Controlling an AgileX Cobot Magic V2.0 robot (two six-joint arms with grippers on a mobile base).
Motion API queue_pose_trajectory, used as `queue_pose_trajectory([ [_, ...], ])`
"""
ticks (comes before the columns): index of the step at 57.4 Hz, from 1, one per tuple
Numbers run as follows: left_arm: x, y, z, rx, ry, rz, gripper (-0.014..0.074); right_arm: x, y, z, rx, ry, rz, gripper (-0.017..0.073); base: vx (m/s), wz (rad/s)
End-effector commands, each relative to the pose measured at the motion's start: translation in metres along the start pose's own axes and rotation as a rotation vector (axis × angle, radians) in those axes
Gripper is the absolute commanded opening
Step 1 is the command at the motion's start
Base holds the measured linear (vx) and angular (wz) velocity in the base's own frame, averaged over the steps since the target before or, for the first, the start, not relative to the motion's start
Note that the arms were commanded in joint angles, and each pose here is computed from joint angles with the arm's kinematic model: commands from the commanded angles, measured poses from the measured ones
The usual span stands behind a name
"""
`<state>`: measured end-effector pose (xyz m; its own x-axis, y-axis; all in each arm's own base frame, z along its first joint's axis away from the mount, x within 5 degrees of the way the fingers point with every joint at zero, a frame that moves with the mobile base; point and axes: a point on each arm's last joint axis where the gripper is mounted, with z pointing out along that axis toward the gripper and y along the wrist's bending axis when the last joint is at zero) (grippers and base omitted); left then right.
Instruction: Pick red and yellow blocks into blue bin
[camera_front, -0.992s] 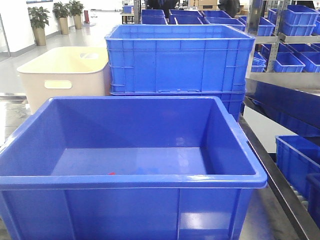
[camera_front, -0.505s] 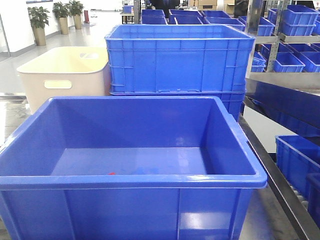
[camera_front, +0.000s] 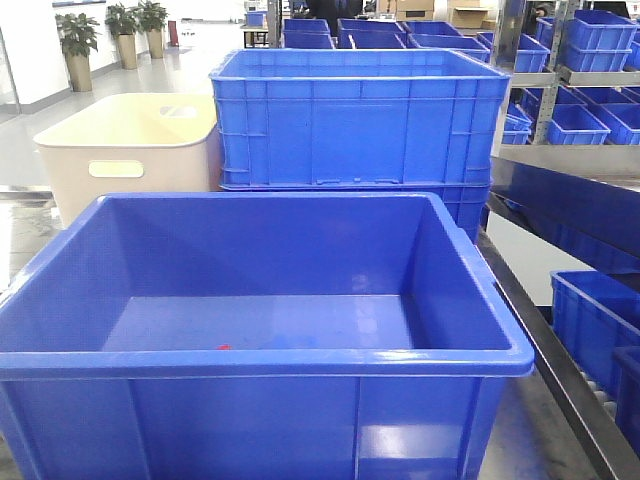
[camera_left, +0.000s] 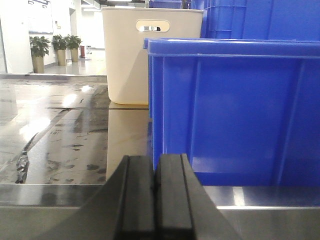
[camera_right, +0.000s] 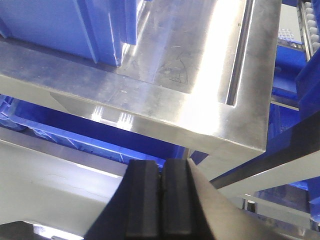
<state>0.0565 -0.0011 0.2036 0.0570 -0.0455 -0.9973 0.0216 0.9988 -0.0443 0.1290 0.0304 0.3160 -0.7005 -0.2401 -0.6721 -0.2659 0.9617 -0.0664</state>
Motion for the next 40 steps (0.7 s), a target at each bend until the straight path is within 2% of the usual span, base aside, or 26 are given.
queue_pose_trajectory([
  [1,-0.015,-0.001,-0.003,0.009,-0.118,-0.003,-0.0006,-0.012,-0.002,-0.008,0.017,-0.093,-0.011,-0.001,0.0,0.0],
  [29,-0.015,-0.001,-0.003,0.009,-0.118,-0.003,-0.0006,-0.01,-0.004,-0.012,0.028,-0.111,-0.009,-0.001,0.0,0.0],
  [40,-0.015,-0.001,-0.003,0.009,-0.118,-0.003,-0.0006,0.016,-0.016,-0.027,0.144,-0.337,0.086,-0.001,0.0,0.0],
])
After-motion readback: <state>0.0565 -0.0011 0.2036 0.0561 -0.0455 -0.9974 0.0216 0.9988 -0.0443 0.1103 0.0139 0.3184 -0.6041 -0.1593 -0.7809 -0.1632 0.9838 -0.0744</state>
